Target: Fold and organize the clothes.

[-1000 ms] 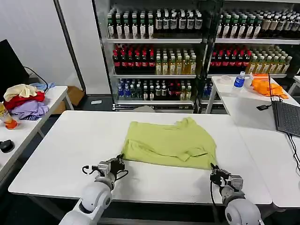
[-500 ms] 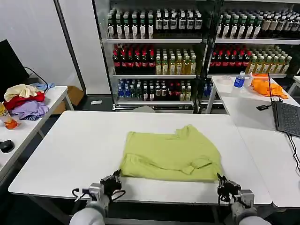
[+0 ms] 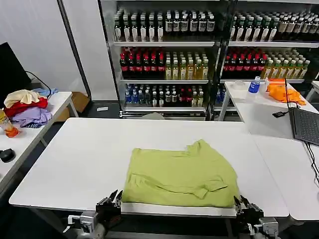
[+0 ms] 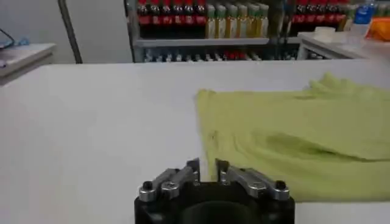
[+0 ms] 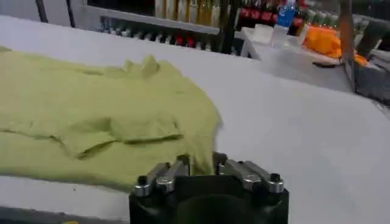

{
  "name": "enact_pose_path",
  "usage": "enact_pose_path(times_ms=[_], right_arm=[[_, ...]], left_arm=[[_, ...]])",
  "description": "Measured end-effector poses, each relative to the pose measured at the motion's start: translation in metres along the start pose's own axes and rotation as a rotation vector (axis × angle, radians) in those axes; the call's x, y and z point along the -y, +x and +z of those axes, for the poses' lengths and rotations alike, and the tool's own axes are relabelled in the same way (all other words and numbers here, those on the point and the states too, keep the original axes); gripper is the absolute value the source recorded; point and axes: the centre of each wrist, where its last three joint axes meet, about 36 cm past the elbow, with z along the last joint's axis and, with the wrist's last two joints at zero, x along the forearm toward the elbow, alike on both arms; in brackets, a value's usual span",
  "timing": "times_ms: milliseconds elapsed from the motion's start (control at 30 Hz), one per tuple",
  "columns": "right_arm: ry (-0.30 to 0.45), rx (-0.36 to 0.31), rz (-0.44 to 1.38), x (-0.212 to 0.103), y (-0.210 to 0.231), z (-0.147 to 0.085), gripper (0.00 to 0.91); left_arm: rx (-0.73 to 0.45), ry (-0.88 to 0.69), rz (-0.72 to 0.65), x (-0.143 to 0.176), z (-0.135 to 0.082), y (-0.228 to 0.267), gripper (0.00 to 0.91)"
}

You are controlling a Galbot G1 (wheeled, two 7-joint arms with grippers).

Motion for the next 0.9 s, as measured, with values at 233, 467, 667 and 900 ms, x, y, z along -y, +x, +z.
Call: enact_pose_path(times_ms=[233,467,667,900], right_arm=[[-0.019,0.059,-0.014,0.001,-0.035,-0.024,0.907],[-0.060,0.065,-0.034,-0.004,-0.105,-0.048,0.907],[-0.086,0.056,-0.050,-0.009,-0.166,-0.072,0.907],[-0.103,0.023,-0.066,-0.020,-0.226,-0.095,0.907]], left_arm=[[0.030,-0.025,-0.011,-0.014,-0.016,-0.001,0.907],[0.029,0.011,0.011,-0.024,-0.032,-0.047,0.907],[0.036,0.015,0.031,-0.025,-0.051,-0.099,0.907],[0.029,0.004,0.049,-0.020,-0.075,-0.159,0.907]])
